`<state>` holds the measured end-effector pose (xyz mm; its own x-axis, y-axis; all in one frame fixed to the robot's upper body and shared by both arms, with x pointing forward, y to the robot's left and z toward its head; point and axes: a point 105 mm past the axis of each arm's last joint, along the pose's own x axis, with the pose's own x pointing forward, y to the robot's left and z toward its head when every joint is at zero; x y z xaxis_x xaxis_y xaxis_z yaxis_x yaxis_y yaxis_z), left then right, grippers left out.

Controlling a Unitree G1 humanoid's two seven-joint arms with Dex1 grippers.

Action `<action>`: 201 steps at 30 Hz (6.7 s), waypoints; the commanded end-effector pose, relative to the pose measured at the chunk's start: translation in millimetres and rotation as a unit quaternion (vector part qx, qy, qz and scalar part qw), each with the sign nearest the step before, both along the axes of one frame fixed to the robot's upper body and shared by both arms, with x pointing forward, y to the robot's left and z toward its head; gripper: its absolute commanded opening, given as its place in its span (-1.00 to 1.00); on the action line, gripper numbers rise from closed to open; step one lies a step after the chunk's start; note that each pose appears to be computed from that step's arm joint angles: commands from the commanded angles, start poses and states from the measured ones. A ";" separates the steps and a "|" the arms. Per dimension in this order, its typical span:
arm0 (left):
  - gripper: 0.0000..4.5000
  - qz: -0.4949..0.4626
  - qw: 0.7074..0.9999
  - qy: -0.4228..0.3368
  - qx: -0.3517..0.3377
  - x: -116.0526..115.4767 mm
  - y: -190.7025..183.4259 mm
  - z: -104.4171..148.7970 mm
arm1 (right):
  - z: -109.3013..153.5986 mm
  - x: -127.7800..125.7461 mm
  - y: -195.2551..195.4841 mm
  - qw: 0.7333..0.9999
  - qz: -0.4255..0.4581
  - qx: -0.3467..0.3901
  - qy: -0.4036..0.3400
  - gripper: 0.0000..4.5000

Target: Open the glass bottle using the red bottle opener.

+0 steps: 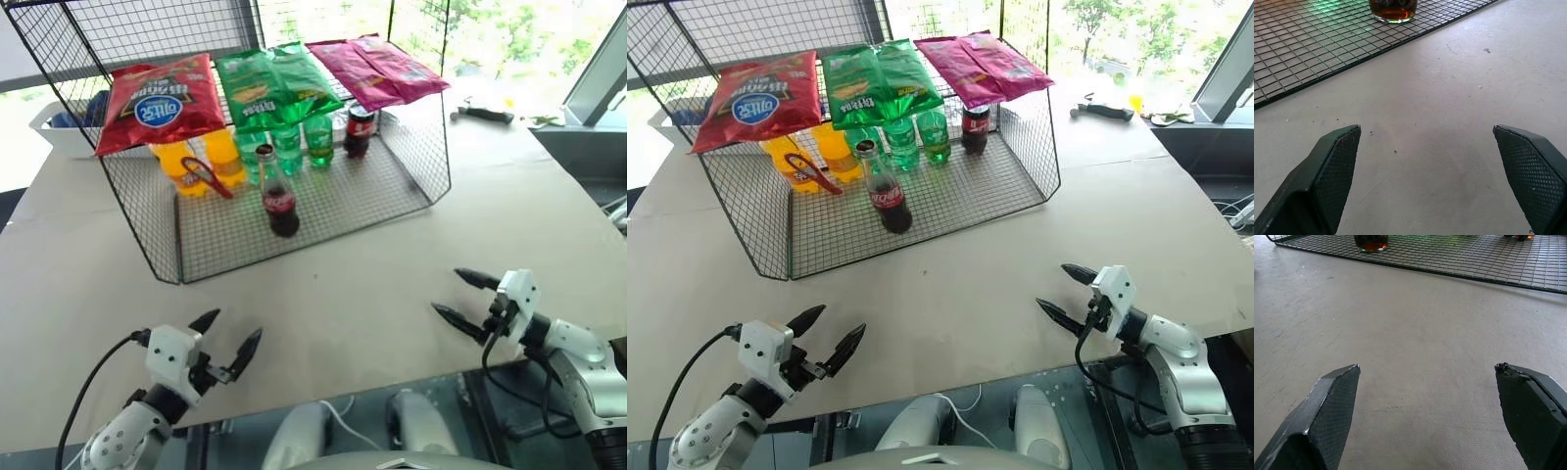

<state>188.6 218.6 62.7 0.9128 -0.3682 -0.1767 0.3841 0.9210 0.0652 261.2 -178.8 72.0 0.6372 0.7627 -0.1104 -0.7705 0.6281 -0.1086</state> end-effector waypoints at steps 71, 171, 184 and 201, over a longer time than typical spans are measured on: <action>1.00 0.210 0.935 -0.274 -0.080 166.1 33.5 137.9 | 154.5 -24.2 153.0 0.956 0.194 0.163 -0.146 0.97; -1.00 -0.422 0.772 0.073 -0.470 68.7 -135.7 97.1 | 108.2 -37.3 173.8 0.888 0.324 0.092 0.312 -0.17; -1.00 -0.444 0.776 0.092 -0.439 62.1 -137.2 89.0 | 97.5 -34.7 165.3 0.898 0.288 0.072 0.325 -0.97; 0.98 -0.192 0.950 -0.149 -0.198 95.8 -80.7 106.2 | 61.5 23.9 61.8 0.976 0.002 0.065 0.207 -1.00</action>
